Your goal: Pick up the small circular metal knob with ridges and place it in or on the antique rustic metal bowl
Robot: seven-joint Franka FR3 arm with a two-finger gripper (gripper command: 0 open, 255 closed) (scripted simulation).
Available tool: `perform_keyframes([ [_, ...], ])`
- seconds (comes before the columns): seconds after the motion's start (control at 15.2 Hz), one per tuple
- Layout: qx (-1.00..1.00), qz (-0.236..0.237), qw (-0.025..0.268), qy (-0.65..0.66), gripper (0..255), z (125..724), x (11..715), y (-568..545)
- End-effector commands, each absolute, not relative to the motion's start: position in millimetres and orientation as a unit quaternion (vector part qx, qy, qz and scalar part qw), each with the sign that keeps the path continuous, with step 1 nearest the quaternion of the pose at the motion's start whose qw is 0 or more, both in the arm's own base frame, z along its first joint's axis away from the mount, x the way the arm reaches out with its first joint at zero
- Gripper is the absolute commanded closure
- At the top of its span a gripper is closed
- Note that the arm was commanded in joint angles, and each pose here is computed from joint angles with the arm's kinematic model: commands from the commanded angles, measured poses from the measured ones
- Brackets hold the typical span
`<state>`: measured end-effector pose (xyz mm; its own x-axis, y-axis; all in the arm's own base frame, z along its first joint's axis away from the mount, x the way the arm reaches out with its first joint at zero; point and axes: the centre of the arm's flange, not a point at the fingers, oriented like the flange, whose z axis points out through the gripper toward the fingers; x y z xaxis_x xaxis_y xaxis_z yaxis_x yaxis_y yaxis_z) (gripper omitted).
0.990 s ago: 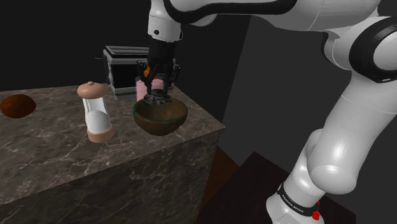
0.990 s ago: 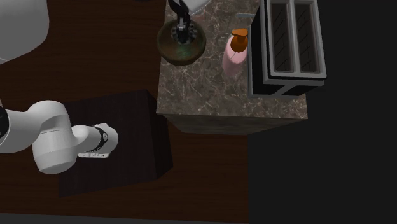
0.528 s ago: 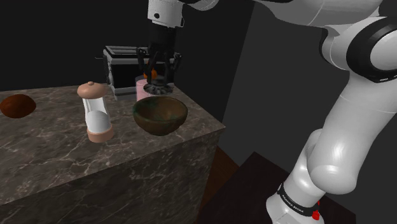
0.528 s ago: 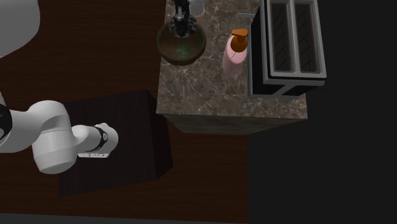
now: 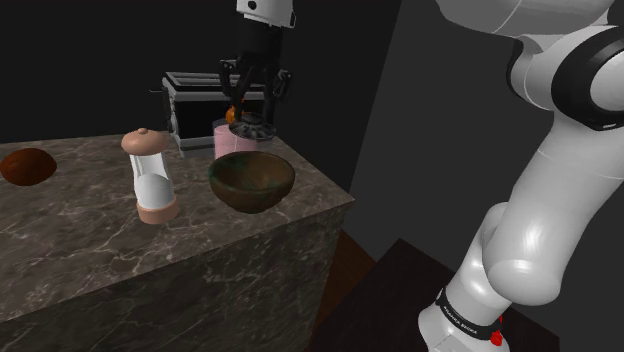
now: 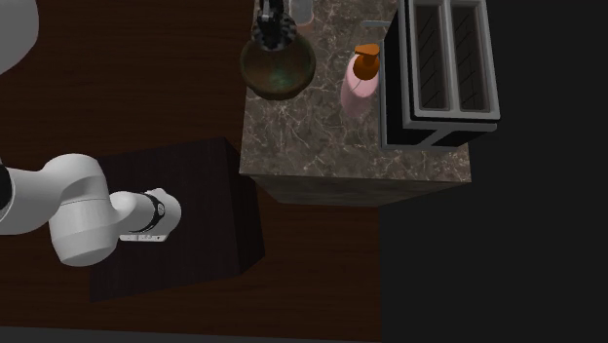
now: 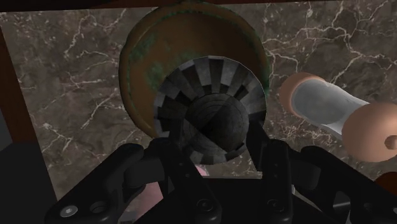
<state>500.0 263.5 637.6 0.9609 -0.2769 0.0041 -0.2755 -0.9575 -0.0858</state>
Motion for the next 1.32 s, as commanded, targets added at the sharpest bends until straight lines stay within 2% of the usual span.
perform_keyframes([
  [0.0, -0.989, -0.008, 0.042, 0.14, 255, 629.3, 499.6, 263.9],
  [0.86, -0.989, -0.008, 0.042, 0.14, 255, 562.2, 499.6, 263.9],
  [1.25, -0.989, -0.008, 0.042, 0.14, 255, 562.2, 499.6, 263.9],
])
